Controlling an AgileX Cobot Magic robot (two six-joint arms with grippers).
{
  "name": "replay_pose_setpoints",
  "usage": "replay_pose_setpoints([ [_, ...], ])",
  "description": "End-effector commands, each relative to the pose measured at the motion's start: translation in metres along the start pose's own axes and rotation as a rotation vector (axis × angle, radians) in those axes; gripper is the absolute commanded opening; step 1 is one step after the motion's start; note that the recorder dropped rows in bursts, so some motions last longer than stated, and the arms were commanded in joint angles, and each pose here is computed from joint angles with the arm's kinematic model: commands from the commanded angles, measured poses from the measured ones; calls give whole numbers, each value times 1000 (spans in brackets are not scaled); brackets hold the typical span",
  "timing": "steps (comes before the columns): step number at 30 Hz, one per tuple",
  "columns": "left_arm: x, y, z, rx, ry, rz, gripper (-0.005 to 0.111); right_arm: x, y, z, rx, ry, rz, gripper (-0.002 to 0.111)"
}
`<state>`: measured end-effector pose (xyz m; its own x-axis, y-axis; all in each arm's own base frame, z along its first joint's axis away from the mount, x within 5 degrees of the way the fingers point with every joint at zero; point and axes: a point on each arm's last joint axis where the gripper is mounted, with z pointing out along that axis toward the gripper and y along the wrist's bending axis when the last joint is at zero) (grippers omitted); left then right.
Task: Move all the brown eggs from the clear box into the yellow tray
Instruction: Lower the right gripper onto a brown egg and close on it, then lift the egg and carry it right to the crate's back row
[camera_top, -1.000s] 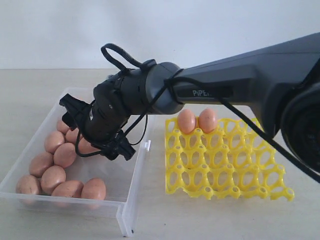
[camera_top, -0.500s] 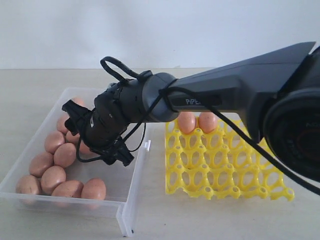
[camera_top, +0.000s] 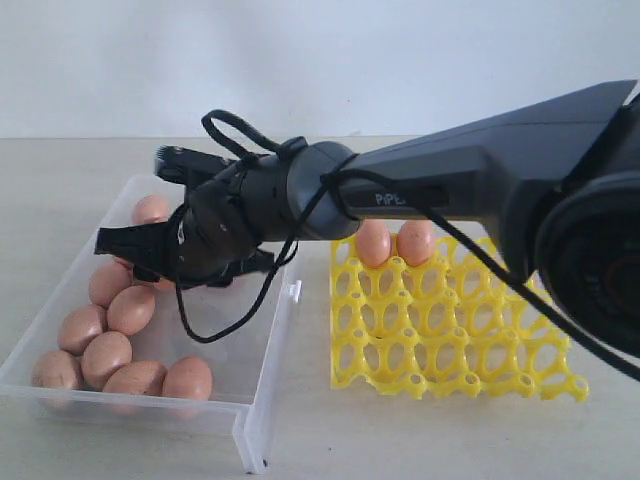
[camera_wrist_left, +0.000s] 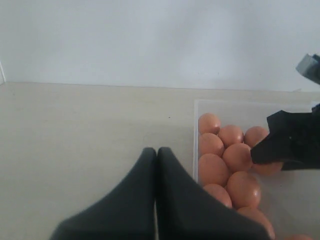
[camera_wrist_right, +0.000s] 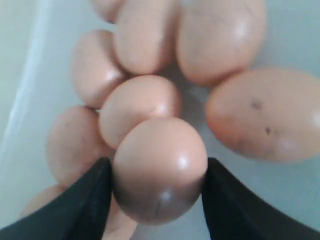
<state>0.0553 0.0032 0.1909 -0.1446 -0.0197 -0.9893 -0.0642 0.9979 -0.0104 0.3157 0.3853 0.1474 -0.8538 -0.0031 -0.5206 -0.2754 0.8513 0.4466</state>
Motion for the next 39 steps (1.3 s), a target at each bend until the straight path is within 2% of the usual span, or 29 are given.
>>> replay_pose_setpoints([
  [1,-1,0,0,0,-1,-5,-4,-22,20,-36,-44,-89,-478,27],
  [9,-1,0,0,0,-1,-5,-4,-31,32,-64,-47,-129,-760,27],
  [14,-1,0,0,0,-1,-5,-4,-38,42,-84,-55,-178,-817,27],
  [18,-1,0,0,0,-1,-5,-4,-32,35,-95,-36,-182,-867,27],
  [23,-1,0,0,0,-1,-5,-4,-36,2,-114,10,-187,-835,27],
  [32,-1,0,0,0,-1,-5,-4,-56,-102,-158,197,-199,-665,27],
  [39,-1,0,0,0,-1,-5,-4,-44,-171,-193,295,-255,-525,27],
])
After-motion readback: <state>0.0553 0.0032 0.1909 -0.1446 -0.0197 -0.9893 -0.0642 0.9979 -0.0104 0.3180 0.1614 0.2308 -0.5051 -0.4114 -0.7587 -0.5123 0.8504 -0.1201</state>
